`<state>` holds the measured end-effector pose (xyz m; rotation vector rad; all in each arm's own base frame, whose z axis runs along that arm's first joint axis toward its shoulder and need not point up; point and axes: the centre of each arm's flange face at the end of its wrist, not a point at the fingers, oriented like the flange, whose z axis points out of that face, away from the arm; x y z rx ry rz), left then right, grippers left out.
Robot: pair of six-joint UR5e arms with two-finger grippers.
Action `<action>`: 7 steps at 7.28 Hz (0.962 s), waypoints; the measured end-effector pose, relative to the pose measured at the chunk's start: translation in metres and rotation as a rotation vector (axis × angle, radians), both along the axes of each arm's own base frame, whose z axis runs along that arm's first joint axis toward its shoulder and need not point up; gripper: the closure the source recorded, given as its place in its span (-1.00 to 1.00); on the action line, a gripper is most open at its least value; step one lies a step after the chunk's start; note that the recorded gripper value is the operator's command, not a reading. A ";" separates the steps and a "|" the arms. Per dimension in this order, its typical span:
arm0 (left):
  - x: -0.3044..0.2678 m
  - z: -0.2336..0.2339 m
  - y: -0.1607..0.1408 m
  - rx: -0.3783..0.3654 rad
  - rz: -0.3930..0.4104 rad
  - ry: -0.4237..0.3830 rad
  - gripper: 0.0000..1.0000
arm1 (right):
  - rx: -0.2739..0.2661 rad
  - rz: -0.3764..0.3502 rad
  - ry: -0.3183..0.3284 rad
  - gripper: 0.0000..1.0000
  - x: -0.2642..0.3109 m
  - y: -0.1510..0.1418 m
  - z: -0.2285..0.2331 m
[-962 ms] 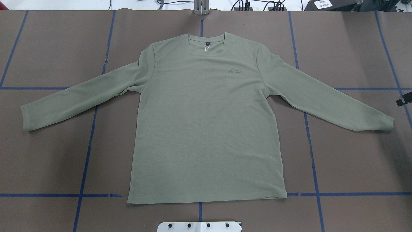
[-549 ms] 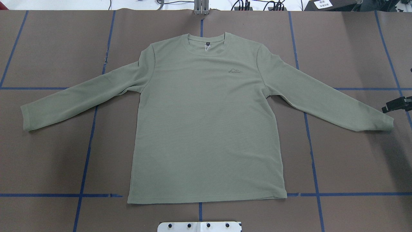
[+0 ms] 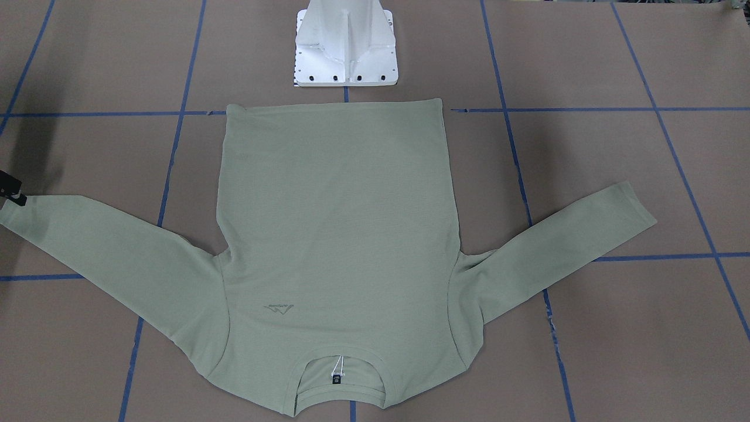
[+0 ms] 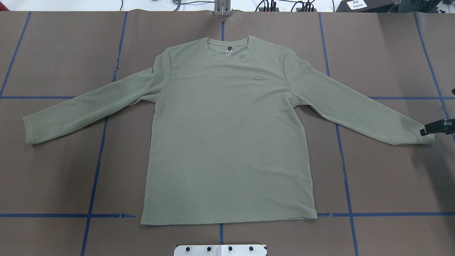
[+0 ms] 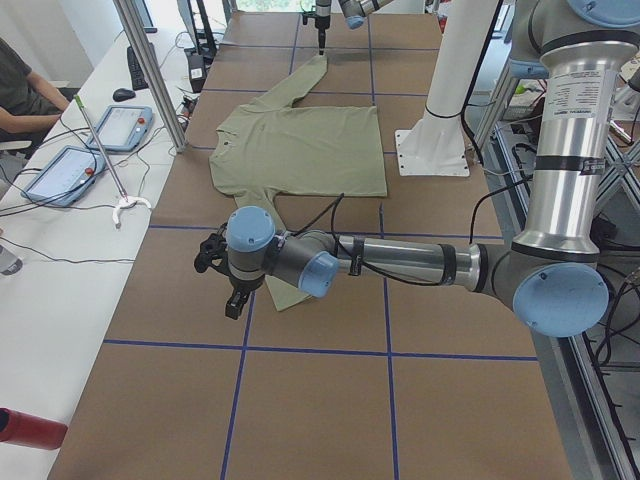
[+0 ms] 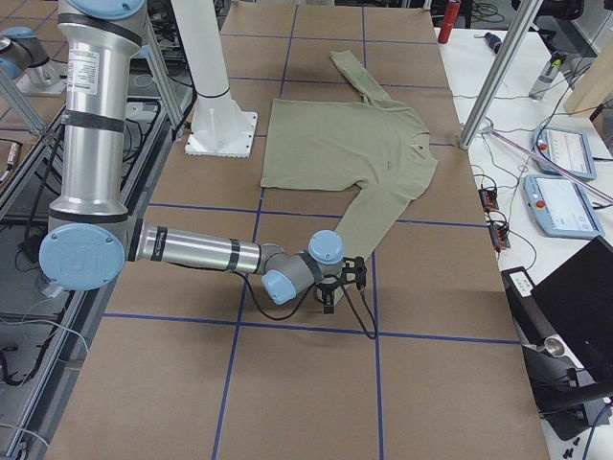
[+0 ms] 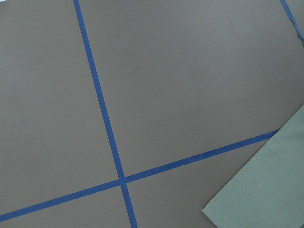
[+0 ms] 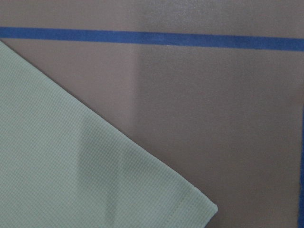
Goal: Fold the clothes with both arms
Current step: 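Grasp the sleeve cuff with the right gripper and lift it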
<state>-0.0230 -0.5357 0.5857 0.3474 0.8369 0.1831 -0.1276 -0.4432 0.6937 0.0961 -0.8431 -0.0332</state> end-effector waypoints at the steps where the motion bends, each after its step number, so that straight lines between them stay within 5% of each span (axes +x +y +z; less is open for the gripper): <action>1: 0.000 0.000 0.000 0.000 0.000 0.000 -1.00 | -0.001 -0.003 0.004 -0.93 -0.001 0.000 0.004; 4: 0.000 0.001 0.000 0.001 0.002 -0.001 -1.00 | 0.008 -0.019 0.002 -0.52 -0.006 -0.006 0.005; 7: 0.000 0.001 0.000 0.004 0.004 -0.002 -1.00 | 0.007 -0.027 -0.001 -0.53 -0.008 -0.006 0.004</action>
